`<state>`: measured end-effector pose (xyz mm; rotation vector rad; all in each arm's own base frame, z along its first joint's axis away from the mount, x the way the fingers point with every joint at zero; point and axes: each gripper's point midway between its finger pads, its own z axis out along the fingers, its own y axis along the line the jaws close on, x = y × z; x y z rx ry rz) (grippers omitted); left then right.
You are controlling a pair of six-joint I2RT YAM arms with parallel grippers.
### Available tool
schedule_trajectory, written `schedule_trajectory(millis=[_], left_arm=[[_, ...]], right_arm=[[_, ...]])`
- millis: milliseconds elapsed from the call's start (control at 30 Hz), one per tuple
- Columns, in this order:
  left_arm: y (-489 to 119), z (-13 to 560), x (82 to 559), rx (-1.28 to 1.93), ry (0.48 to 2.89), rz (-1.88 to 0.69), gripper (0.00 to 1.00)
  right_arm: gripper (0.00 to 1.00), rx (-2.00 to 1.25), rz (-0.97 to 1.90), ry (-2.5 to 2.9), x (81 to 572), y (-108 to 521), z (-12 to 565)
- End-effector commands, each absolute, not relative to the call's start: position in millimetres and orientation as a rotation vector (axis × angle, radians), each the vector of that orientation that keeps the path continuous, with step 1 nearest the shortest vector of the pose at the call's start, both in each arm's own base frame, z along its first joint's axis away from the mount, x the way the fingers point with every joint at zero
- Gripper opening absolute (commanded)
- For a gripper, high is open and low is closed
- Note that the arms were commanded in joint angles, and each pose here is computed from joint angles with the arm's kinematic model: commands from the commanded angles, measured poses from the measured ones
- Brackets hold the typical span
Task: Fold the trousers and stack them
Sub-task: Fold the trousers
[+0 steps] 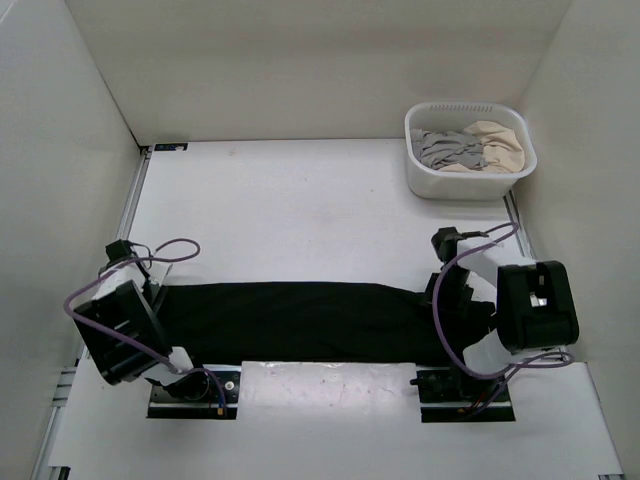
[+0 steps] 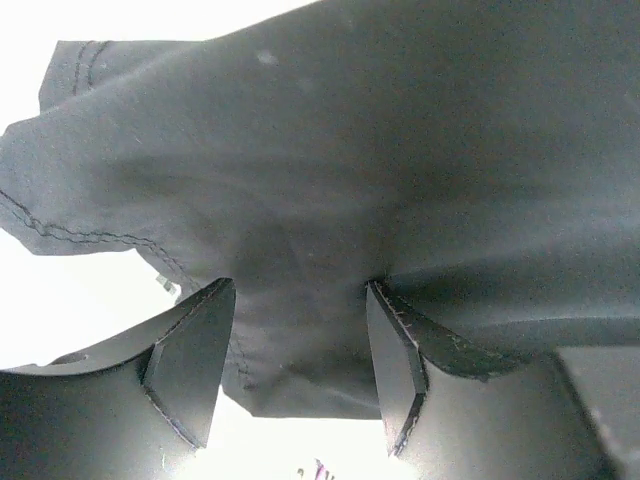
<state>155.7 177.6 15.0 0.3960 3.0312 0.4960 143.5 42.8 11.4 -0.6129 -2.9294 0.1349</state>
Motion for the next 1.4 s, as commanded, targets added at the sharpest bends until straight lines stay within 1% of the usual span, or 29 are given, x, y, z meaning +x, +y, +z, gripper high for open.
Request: schedule_trajectory(millis=[0, 67, 100, 133, 200, 233, 400, 467, 500, 600, 633, 667, 700, 733, 767, 833, 900, 967, 1000, 1033, 1067, 1133, 1167, 1267, 1300, 1367], left_arm=[[181, -6, 201, 0.277, 2.940, 0.476, 0.67], [183, -2, 223, 0.229, 2.912, 0.469, 0.67], [187, 4, 244, 0.241, 2.883, 0.479, 0.67], [187, 7, 255, 0.259, 2.869, 0.484, 0.67], [184, 13, 281, 0.300, 2.842, 0.484, 0.66], [181, 14, 286, 0.306, 2.844, 0.476, 0.66], [171, 20, 315, 0.319, 2.817, 0.429, 0.66], [170, 19, 317, 0.301, 2.825, 0.408, 0.66], [168, 22, 320, 0.269, 2.819, 0.388, 0.67], [161, 23, 325, 0.234, 2.814, 0.323, 0.67], [160, 32, 329, 0.235, 2.797, 0.314, 0.69], [158, 38, 332, 0.220, 2.784, 0.301, 0.69], [156, 40, 333, 0.208, 2.782, 0.284, 0.69], [155, 45, 338, 0.220, 2.773, 0.285, 0.70], [154, 44, 331, 0.186, 2.802, 0.289, 0.70], [156, 48, 332, 0.168, 2.802, 0.302, 0.70], [154, 47, 326, 0.169, 2.817, 0.295, 0.70], [153, 50, 322, 0.169, 2.817, 0.295, 0.70], [152, 50, 322, 0.157, 2.817, 0.293, 0.70], [147, 47, 318, 0.171, 2.835, 0.281, 0.70], [147, 50, 319, 0.153, 2.825, 0.283, 0.70], [144, 47, 314, 0.157, 2.839, 0.260, 0.71], [143, 50, 315, 0.143, 2.829, 0.263, 0.71], [136, 47, 314, 0.161, 2.832, 0.230, 0.71], [136, 47, 314, 0.162, 2.832, 0.230, 0.71], [136, 47, 314, 0.174, 2.832, 0.232, 0.71]], right_arm=[[0.63, -0.858, 0.242, -3.110, 222, 10, -7], [0.63, -0.908, 0.284, -3.123, 248, 0, -6], [0.63, -0.901, 0.310, -3.149, 263, -4, -3], [0.63, -0.932, 0.305, -3.202, 295, -8, 13], [0.63, -0.882, 0.350, -3.210, 318, -12, 13], [0.63, -0.898, 0.340, -3.238, 341, -15, 20], [0.63, -0.909, 0.342, -3.287, 378, -20, 33], [0.63, -0.875, 0.290, -3.282, 378, -15, 31], [0.66, -0.852, 0.269, -3.286, 378, -13, 31], [0.82, -0.822, 0.159, -3.333, 375, -3, 50], [0.92, -0.808, 0.055, -3.381, 375, 5, 69], [0.98, -0.809, 0.033, -3.394, 372, 7, 81], [0.99, -0.825, 0.011, -3.440, 369, 7, 103], [0.99, -0.867, 0.008, -3.437, 363, 3, 115], [0.99, -0.933, -0.032, -3.471, 360, -1, 138], [0.99, -1.013, -0.088, -3.491, 353, -7, 159], [0.99, -1.122, -0.102, -3.455, 331, -18, 169], [0.99, -1.231, -0.190, -3.325, 305, -18, 158], [0.99, -1.250, -0.217, -3.249, 281, -13, 139], [0.99, -1.301, -0.254, -3.180, 267, -9, 128], [0.99, -1.349, -0.341, -3.165, 260, -5, 126], [0.99, -1.466, -0.366, -3.060, 240, -2, 99], [0.99, -1.565, -0.396, -3.085, 249, -12, 100], [0.99, -1.668, -0.421, -3.116, 263, -27, 90], [0.99, -1.671, -0.423, -3.184, 278, -34, 92], [0.99, -1.622, -0.348, -3.212, 285, -43, 80]])
